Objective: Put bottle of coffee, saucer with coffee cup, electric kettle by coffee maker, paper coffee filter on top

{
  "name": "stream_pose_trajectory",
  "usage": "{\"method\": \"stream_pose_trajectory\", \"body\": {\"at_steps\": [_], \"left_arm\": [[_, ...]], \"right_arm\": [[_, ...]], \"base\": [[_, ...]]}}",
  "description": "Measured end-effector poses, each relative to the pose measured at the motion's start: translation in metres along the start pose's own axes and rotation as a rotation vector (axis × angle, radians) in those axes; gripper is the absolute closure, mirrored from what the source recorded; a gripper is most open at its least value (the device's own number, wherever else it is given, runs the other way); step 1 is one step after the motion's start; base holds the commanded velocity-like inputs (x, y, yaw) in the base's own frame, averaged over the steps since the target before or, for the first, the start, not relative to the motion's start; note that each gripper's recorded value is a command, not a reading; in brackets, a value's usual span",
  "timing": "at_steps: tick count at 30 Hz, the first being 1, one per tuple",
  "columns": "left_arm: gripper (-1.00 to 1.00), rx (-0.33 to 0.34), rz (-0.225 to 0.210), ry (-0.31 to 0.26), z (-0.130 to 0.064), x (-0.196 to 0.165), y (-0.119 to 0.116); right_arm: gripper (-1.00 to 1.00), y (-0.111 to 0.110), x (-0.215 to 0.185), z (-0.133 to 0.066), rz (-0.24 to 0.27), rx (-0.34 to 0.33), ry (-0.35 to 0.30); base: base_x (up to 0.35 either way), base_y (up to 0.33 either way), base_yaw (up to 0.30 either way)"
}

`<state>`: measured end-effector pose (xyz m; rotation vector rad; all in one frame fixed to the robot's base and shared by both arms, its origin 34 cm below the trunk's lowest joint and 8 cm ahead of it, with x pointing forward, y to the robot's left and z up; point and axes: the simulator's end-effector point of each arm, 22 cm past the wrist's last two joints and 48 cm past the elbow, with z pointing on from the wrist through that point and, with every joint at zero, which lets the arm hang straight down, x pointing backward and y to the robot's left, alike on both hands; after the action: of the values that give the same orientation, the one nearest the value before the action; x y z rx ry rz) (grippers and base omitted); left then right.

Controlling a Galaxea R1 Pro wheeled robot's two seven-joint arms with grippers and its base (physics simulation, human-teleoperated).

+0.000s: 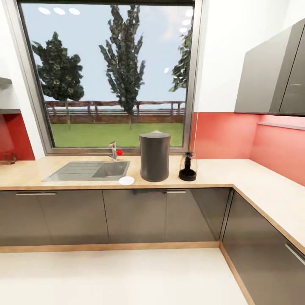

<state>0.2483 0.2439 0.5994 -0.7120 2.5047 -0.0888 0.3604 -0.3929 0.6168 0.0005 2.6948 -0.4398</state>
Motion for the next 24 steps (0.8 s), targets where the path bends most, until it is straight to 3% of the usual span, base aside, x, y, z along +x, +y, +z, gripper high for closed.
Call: {"method": "stream_pose_trajectory", "body": {"at_steps": [4,8,14,19,22,24], "left_arm": [[-1.0,-0.002,0.008,0.004,0.0,0.001,0.003],[-1.0,0.014,0.033,0.008,-0.001,0.005,-0.003],[-1.0,0.06,0.118,0.021,-0.003,0.013,-0.019],[-1.0,0.068,0.113,0.022,-0.004,0.016,-0.026],[-1.0,0.077,0.107,0.007,-0.003,0.01,-0.033],[-1.0,0.104,0.109,-0.008,-0.002,0.004,-0.051]], "right_arm": [[-1.0,0.004,0.056,-0.011,-0.014,-0.018,-0.002],[-1.0,0.004,0.086,-0.018,-0.02,-0.026,0.01],[-1.0,0.008,0.101,-0.022,-0.022,-0.026,0.041],[-1.0,0.014,0.105,-0.023,-0.029,-0.031,0.063],[-1.0,0.036,0.102,-0.026,-0.028,-0.062,0.054],[-1.0,0.045,0.1,-0.027,-0.026,-0.071,0.049]], "base": [[0.0,0.0,0.0],[0.0,0.0,0.0],[0.0,0.0,0.0],[0.0,0.0,0.0],[0.007,0.0,0.0],[0.132,0.008,0.0]]}}
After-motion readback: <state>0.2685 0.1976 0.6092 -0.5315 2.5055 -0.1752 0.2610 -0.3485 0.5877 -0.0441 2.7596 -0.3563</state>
